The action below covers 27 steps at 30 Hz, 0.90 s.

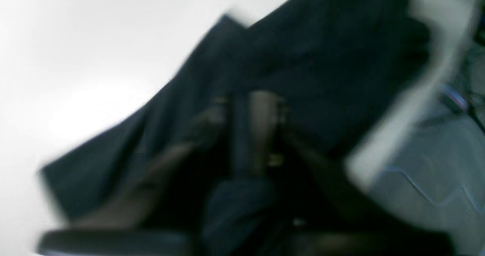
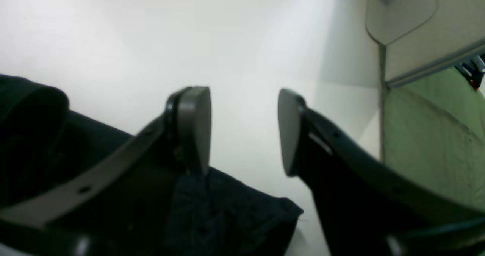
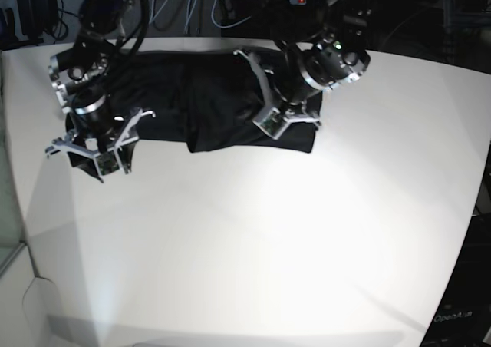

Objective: Fold the T-shirt properly
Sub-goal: 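Release the folded end and raise both grippers away from the shirt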

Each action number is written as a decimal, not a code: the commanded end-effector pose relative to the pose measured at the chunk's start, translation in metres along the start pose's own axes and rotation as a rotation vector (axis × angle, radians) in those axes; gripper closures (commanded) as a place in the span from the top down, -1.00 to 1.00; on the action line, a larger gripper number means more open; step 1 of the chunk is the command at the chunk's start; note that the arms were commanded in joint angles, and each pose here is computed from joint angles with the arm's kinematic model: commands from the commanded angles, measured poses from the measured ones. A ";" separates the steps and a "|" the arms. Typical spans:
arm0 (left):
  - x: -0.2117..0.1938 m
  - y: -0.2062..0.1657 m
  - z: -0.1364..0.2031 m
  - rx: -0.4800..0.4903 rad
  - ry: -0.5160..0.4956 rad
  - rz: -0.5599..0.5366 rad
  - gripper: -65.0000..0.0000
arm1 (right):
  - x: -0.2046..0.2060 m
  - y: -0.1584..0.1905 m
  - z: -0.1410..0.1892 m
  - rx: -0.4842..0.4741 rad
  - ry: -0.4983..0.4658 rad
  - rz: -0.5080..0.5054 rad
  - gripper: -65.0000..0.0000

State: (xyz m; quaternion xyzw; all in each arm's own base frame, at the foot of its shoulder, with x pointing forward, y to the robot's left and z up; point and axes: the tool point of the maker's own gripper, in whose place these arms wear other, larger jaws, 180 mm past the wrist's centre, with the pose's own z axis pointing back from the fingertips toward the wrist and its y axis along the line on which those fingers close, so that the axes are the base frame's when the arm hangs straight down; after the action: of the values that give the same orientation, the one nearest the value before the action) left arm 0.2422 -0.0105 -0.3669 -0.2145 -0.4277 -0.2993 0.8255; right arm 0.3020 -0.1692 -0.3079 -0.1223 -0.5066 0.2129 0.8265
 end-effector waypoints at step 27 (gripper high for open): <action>-0.052 0.074 0.008 0.118 0.104 0.092 -1.00 | -0.070 -0.072 0.014 -0.185 0.151 -0.092 0.09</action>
State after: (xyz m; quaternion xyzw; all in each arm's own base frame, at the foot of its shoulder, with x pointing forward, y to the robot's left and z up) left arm 0.2596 0.0634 -0.4190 -0.1710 -0.3818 -0.2445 0.8748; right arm 0.2745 -0.2659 -0.3354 -0.1860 -0.4508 0.1176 0.8651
